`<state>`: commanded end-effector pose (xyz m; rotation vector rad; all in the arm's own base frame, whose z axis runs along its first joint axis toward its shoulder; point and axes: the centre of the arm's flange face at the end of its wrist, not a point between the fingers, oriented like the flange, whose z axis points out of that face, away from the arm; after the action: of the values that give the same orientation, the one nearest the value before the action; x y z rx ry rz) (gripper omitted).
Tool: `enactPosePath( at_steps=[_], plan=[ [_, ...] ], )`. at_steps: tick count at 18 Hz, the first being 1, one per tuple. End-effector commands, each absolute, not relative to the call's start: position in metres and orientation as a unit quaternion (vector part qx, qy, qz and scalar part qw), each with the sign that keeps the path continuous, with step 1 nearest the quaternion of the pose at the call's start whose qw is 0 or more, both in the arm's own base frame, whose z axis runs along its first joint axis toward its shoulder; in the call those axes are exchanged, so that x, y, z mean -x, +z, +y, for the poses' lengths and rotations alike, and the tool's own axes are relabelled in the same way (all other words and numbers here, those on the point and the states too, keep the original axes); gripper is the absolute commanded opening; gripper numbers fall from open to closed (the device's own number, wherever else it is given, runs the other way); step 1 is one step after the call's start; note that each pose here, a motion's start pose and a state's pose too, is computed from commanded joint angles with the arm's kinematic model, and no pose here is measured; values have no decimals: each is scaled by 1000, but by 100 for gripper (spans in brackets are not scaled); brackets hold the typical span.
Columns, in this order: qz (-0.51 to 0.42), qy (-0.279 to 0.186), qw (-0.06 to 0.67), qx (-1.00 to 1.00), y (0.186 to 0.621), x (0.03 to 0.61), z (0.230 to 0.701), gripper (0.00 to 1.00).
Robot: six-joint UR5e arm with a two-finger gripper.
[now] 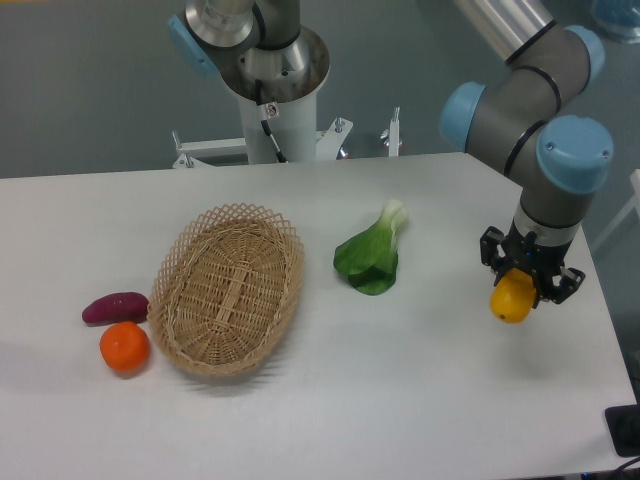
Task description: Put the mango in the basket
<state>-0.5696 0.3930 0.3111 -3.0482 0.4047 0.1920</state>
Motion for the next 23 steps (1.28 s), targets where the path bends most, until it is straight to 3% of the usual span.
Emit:
enactPosePath(
  at_steps=[13,23],
  plan=[
    [123,55,34,990,310,566,394,43],
    [97,45,38,993,310,528,420,42]
  ],
)
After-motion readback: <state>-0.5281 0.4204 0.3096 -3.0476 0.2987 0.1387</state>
